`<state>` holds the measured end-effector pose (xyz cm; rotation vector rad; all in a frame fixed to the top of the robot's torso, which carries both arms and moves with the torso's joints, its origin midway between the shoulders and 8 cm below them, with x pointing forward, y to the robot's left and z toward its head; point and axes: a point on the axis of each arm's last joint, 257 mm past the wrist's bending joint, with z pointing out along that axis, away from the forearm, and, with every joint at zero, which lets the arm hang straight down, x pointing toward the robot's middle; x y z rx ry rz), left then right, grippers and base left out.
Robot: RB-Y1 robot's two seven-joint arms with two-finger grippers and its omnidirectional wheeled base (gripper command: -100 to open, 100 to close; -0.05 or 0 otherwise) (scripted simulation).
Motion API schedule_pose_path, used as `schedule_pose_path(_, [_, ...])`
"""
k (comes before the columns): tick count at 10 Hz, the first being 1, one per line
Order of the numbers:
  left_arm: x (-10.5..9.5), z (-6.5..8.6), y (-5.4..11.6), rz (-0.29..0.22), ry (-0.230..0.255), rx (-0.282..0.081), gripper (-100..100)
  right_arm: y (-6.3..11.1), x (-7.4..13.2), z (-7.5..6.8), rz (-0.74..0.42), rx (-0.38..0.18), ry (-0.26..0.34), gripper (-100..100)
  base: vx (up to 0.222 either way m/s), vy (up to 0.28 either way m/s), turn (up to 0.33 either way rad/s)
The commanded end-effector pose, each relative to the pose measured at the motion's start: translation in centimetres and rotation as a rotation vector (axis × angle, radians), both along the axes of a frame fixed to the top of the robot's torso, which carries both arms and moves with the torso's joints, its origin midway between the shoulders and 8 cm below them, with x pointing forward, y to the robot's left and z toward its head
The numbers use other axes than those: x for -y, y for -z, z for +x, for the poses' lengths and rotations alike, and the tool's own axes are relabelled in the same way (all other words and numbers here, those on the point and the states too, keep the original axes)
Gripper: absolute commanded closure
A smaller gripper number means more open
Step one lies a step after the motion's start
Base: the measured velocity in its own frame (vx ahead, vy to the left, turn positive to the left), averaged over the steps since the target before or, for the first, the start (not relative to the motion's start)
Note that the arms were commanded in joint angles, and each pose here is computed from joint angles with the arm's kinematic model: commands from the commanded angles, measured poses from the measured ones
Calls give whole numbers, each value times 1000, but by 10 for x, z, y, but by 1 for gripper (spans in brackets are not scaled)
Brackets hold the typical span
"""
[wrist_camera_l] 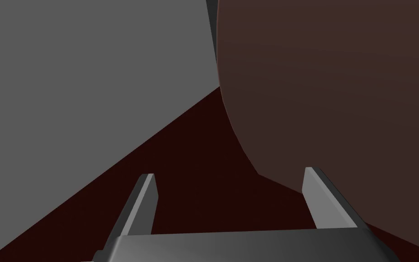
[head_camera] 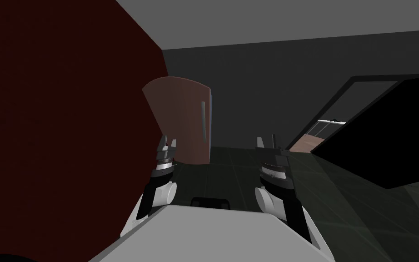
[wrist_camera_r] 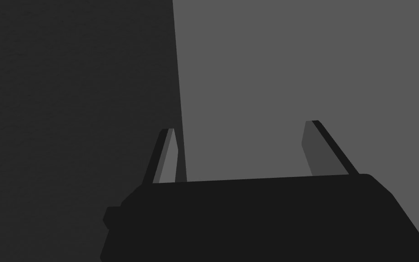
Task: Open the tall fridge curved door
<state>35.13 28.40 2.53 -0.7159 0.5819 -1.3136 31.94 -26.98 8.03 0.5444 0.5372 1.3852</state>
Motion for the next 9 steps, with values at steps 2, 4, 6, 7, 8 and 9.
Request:
schedule_pose_path(2, [0,0,0,0,0,0,0,0,0,0,0,0,0,0,0,0,0])
schedule_pose_path(4, [0,0,0,0,0,0,0,0,0,0,0,0,0,0,0,0,0])
schedule_pose_path(6, [0,0,0,0,0,0,0,0,0,0,0,0,0,0,0,0,0])
schedule_pose_path(7, [0,0,0,0,0,0,0,0,0,0,0,0,0,0,0,0,0])
schedule_pose_path(8, [0,0,0,0,0,0,0,0,0,0,0,0,0,0,0,0,0])
schedule_pose_path(9, [0,0,0,0,0,0,0,0,0,0,0,0,0,0,0,0,0])
